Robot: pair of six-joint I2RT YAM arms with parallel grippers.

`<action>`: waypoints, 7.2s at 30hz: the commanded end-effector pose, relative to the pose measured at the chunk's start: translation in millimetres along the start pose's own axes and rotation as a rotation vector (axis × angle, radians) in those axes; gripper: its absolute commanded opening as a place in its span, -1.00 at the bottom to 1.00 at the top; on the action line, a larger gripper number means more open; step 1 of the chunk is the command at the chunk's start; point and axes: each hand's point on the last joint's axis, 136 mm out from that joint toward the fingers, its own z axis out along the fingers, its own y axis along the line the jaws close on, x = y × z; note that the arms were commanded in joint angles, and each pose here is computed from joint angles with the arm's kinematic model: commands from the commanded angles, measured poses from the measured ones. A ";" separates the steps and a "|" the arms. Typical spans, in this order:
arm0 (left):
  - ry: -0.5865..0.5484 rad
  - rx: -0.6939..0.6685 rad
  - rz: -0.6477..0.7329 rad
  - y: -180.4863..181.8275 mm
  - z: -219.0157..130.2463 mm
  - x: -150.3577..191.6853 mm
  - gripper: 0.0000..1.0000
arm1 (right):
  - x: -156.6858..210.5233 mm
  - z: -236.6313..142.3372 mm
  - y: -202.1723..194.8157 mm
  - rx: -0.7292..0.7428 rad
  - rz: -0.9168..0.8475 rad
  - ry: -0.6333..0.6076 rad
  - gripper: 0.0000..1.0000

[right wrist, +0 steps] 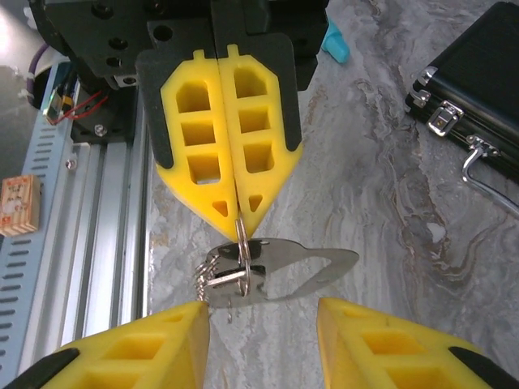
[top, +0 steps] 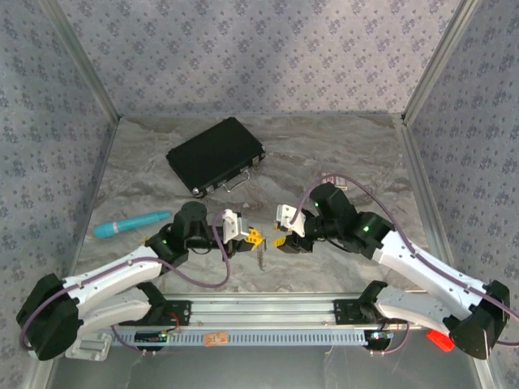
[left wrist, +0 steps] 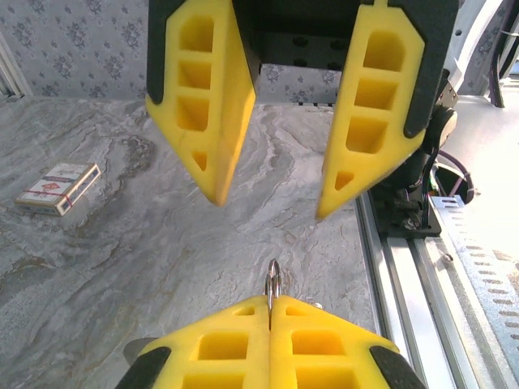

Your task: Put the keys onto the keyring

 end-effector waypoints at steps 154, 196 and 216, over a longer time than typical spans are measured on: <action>-0.034 0.001 0.050 -9.7 -4.9 -11.3 -1.00 | -3.5 31.1 20.4 -0.159 -0.205 0.253 -1.00; -0.011 0.008 0.056 -6.7 0.0 -11.4 -0.87 | -18.1 25.4 19.6 -0.159 -0.186 0.140 -1.00; -0.097 -0.038 0.050 -4.1 -5.3 -17.8 -1.00 | -2.8 19.9 -2.0 -0.035 0.050 -0.050 -0.69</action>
